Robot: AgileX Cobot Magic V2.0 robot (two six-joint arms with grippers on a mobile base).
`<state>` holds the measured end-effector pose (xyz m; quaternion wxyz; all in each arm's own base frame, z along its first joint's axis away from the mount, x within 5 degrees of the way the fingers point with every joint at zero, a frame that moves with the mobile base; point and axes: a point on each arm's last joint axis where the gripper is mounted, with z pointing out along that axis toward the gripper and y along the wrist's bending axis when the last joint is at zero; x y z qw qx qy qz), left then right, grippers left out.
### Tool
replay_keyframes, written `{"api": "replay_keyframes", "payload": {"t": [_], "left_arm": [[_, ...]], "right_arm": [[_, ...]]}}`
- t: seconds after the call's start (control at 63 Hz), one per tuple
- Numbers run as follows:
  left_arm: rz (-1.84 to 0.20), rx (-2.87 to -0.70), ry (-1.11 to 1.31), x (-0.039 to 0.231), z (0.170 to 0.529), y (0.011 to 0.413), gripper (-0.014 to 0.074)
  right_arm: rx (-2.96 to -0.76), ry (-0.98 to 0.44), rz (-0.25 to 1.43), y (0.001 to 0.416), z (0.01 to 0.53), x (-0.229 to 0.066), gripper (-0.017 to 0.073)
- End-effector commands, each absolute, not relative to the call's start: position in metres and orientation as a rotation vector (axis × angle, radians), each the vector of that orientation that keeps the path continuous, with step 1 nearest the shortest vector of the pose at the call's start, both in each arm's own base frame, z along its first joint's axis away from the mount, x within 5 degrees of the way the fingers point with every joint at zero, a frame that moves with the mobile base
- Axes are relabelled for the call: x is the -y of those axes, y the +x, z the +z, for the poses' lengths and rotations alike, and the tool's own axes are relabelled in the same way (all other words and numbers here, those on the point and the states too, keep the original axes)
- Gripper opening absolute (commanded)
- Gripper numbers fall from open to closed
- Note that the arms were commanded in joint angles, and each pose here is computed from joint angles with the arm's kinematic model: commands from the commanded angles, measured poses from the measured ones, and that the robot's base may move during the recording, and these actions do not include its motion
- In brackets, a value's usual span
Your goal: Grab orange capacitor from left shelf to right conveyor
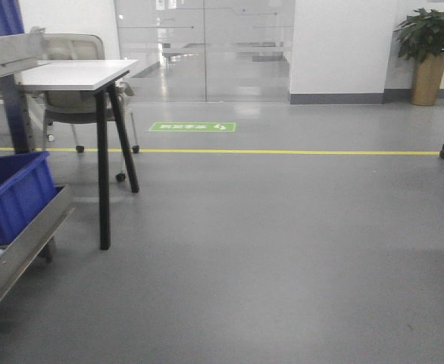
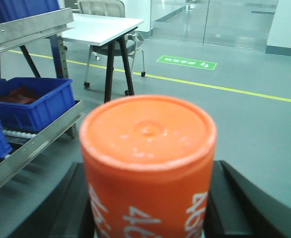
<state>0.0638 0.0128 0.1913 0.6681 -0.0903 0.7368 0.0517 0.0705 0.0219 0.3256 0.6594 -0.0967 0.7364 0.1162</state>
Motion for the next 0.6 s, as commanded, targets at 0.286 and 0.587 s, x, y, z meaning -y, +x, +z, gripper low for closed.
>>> {"api": "replay_keyframes", "payload": {"t": [0.286,0.587], "left_arm": [[0.037,-1.593,-0.117,-0.007,0.200,0.066,-0.0127],[-0.032,-1.597,-0.047,-0.001,0.200,0.067,-0.0127]], "right_arm": [[-1.542,-0.219,0.260,0.070,0.344,-0.022,0.0130],[-1.542,-0.219,0.260,0.070,0.344,-0.022,0.0130]]}}
